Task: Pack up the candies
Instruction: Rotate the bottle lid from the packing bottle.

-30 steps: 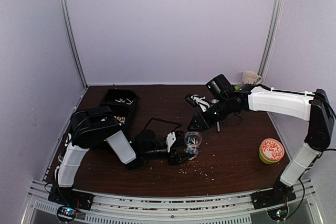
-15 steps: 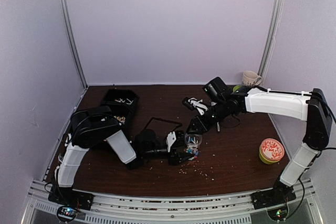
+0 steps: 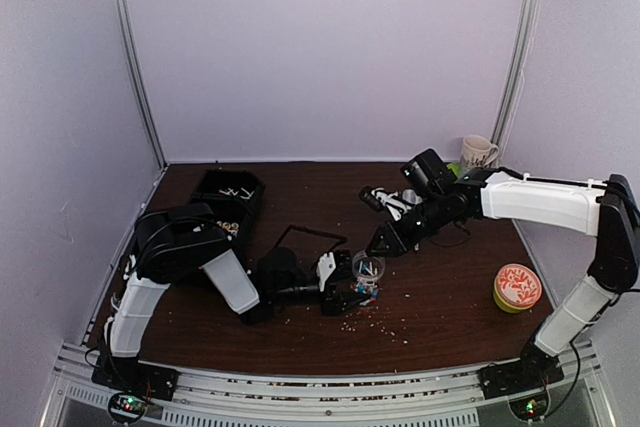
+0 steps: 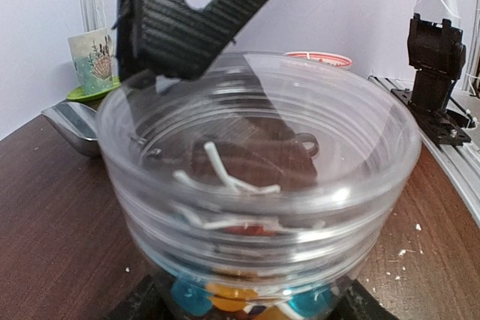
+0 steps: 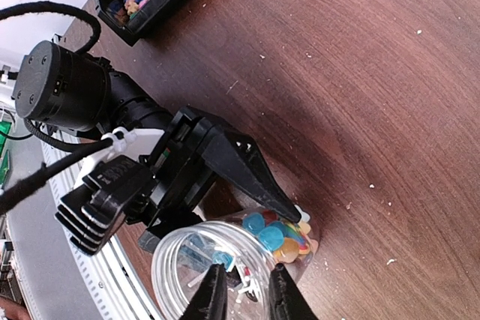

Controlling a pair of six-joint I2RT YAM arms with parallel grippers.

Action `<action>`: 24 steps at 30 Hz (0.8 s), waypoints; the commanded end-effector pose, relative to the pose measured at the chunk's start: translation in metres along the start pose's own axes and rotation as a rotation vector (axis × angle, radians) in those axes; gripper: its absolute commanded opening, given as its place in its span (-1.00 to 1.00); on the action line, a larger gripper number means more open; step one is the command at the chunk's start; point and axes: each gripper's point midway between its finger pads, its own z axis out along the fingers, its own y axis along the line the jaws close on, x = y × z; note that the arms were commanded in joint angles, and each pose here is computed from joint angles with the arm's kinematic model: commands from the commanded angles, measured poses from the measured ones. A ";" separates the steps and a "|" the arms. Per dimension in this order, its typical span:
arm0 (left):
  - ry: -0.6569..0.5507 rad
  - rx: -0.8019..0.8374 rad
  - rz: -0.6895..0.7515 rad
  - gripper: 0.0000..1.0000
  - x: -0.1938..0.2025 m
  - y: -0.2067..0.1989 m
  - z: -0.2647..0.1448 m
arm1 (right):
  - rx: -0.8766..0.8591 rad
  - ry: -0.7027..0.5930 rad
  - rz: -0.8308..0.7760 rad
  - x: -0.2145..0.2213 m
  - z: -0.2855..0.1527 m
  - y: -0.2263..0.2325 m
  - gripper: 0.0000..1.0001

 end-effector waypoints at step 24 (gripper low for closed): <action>0.029 -0.146 -0.027 -0.07 0.019 0.028 -0.014 | -0.020 0.106 0.106 0.055 -0.010 0.000 -0.89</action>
